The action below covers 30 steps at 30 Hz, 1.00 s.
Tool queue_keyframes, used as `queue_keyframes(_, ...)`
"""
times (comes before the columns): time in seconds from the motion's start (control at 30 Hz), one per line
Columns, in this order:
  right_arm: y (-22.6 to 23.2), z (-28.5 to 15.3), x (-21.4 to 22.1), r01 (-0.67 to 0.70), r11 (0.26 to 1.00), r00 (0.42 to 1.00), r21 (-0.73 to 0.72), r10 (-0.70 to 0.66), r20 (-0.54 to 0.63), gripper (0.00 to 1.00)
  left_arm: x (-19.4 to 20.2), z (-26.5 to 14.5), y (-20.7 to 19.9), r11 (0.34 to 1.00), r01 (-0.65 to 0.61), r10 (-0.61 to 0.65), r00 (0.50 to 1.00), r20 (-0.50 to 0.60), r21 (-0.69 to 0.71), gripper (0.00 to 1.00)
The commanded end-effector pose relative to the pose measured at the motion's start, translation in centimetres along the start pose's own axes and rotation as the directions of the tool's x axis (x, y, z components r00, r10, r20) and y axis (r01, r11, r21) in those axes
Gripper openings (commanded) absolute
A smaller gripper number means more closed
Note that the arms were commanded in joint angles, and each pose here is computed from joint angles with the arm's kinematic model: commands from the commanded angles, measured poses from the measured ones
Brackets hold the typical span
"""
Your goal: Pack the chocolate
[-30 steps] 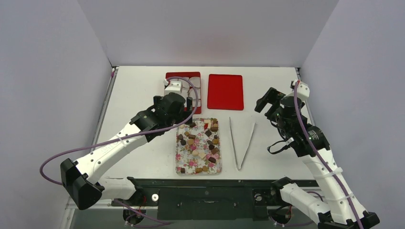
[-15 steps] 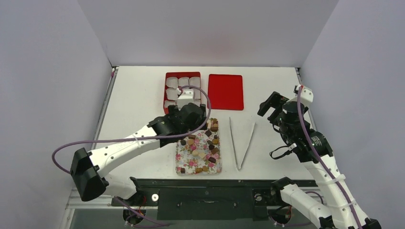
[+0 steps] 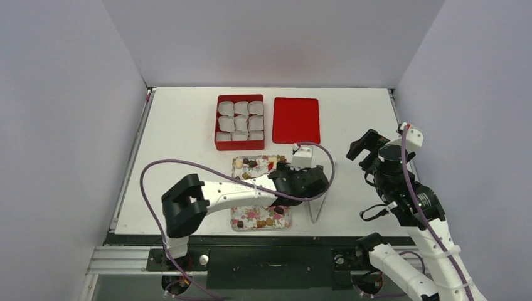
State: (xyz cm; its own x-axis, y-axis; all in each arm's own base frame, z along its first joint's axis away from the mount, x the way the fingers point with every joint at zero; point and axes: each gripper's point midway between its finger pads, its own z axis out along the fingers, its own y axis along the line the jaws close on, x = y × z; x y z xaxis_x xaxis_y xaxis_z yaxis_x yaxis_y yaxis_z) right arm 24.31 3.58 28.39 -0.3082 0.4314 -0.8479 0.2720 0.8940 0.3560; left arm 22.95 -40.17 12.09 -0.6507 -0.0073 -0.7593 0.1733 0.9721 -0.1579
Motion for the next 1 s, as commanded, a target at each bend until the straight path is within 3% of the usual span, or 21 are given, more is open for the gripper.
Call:
queue_keyframes(0.0, -1.4, -1.1, -1.2, -0.038, 0.998, 0.998, 0.043, 0.035, 0.060, 0.89, -1.0, 0.4, -4.5, 0.996, 0.063, -0.066, 0.997, 0.048, 0.067, 0.96)
queue_keyframes(0.27, -2.7, -3.0, -2.3, -0.082, 0.995, 0.990, 0.051, 0.076, 0.115, 0.89, 2.2, 3.1, -7.7, 0.997, -0.019, 0.019, 1.000, 0.005, 0.079, 0.96)
queue_keyframes(0.83, -3.1, -3.8, -1.9, -0.091, 0.995, 0.990, 0.035, 0.087, 0.113, 0.89, 6.5, 7.5, -6.7, 0.989, -0.146, 0.146, 0.989, 0.027, -0.005, 1.00)
queue_keyframes(0.97, -3.0, -3.8, -1.8, -0.095, 0.995, 0.990, 0.028, 0.091, 0.109, 0.89, 6.9, 8.1, -6.6, 0.989, -0.148, 0.148, 0.988, 0.043, -0.003, 0.92)
